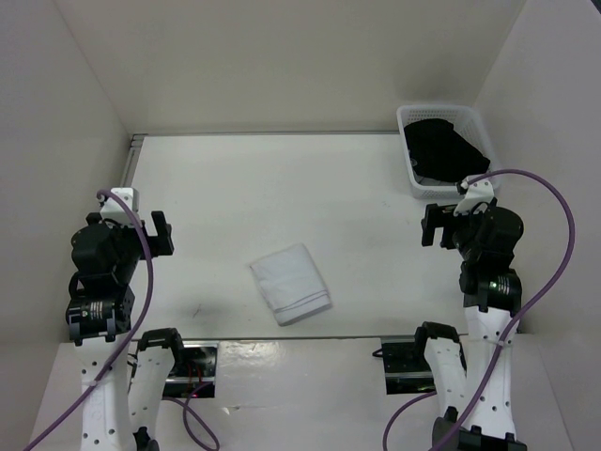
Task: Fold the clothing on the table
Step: Fold the skirt
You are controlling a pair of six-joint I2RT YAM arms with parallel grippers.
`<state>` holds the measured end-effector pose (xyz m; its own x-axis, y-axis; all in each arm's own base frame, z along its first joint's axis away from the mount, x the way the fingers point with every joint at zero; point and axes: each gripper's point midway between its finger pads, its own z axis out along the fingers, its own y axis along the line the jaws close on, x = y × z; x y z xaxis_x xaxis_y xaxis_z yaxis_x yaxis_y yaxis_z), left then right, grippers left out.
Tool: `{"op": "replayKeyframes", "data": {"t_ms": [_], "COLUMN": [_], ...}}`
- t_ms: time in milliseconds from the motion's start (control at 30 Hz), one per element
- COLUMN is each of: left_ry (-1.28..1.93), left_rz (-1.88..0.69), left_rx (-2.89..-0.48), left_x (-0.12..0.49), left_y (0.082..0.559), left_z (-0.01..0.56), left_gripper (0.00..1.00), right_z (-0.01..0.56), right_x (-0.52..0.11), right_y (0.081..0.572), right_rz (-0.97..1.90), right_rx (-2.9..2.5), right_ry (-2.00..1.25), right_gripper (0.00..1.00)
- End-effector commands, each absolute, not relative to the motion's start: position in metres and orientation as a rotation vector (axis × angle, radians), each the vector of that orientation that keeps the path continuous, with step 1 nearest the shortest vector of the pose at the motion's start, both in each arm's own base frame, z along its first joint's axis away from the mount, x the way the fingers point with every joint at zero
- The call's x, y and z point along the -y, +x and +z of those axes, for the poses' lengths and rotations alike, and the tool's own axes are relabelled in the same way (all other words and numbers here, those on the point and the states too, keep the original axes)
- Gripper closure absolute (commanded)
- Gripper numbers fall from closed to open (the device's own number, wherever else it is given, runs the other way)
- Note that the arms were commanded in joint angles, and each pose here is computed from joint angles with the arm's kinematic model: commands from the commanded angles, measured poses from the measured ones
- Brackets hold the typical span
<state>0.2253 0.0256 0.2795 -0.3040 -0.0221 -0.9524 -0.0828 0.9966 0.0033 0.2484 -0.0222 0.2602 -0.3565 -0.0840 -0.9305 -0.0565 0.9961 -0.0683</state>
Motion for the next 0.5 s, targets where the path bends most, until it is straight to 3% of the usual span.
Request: {"op": "replayKeyframes", "data": {"t_ms": [0,467], "left_ry": [-0.045,-0.045], "left_rz": [0.067,0.067], "left_rx": [-1.836,-1.836], "left_x": [-0.0249,-0.0249], "left_y": [0.2265,0.2265], "left_z": [0.2914,0.2914], "left_gripper": [0.0,0.0], "right_z": [0.2683,0.2665], "right_x": [0.0245,0.0202], "right_y": [0.2538,0.2554], "right_rz": [-0.045,-0.021], "right_rx": [-1.894,-1.899], "right_ry": [-0.11,-0.137], "right_gripper": [0.01,0.01]}}
